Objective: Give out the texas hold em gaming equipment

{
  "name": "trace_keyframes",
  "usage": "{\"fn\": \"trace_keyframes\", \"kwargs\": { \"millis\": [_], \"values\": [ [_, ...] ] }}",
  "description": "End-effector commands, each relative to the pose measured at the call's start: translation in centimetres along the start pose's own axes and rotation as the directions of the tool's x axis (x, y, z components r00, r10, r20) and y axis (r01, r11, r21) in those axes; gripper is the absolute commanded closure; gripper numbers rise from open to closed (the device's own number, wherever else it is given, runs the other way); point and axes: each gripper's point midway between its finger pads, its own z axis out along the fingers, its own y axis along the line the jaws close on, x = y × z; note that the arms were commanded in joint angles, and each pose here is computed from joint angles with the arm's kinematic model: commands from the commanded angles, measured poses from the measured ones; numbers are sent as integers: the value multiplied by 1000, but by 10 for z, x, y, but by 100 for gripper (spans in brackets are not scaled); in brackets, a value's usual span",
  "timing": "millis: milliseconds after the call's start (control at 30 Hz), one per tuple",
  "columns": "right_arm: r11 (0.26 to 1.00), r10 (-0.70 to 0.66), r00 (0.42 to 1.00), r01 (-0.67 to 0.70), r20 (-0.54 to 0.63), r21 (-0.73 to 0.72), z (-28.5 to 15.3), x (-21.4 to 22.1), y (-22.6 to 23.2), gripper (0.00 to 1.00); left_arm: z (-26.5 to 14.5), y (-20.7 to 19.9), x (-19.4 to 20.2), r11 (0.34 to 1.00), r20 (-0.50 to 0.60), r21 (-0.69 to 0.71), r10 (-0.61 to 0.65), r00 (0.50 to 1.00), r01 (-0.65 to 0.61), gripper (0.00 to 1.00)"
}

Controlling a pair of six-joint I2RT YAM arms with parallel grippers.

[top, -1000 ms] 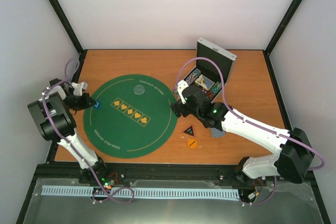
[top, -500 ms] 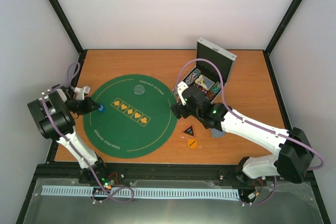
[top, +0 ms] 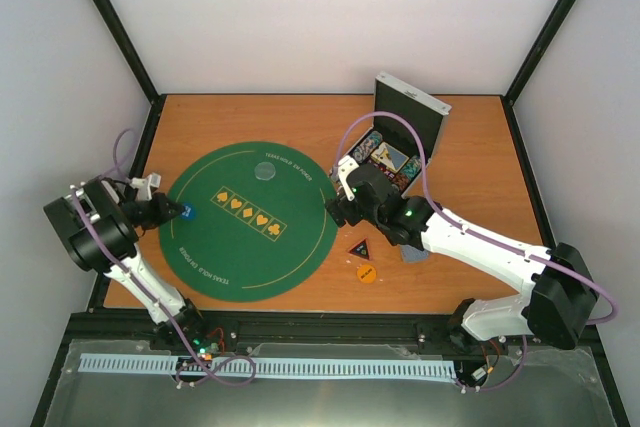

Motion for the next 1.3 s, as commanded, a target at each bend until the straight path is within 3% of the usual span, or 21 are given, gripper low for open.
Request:
{"fn": "trace_keyframes", "kwargs": {
  "millis": [0, 200, 500, 700, 833, 1067, 1267],
  "values": [
    [1000, 9, 1000, -9, 5, 9, -5, 1, -5, 0, -5, 47, 12, 970, -44, -243, 15, 999, -25, 93],
    [1000, 10, 1000, -10, 5, 2, -8, 0, -5, 0, -12, 51, 13, 953, -37, -302, 16, 999, -26, 64],
    [1000, 25, 1000, -25, -17, -8, -16, -3, -6, 0, -40, 27, -1, 940, 20, -333, 83, 996, -71, 39],
    [995, 64, 988, -75, -141, -70, -24, 15, 5, 0, -54, 10, -13, 934, 52, -343, 128, 990, -103, 30],
    [988, 105, 961, -130, -254, -84, -26, 40, 12, 0, -46, 3, -12, 908, 3, -389, 167, 986, -153, 26],
    [976, 176, 864, -215, -472, -30, -31, 105, 32, 0, -43, -23, -16, 876, -19, -416, 258, 966, -243, 15],
    [968, 194, 782, -251, -592, -13, -28, 156, 48, 0, -43, -11, -12, 831, -73, -476, 290, 954, -289, 13]
  ]
}}
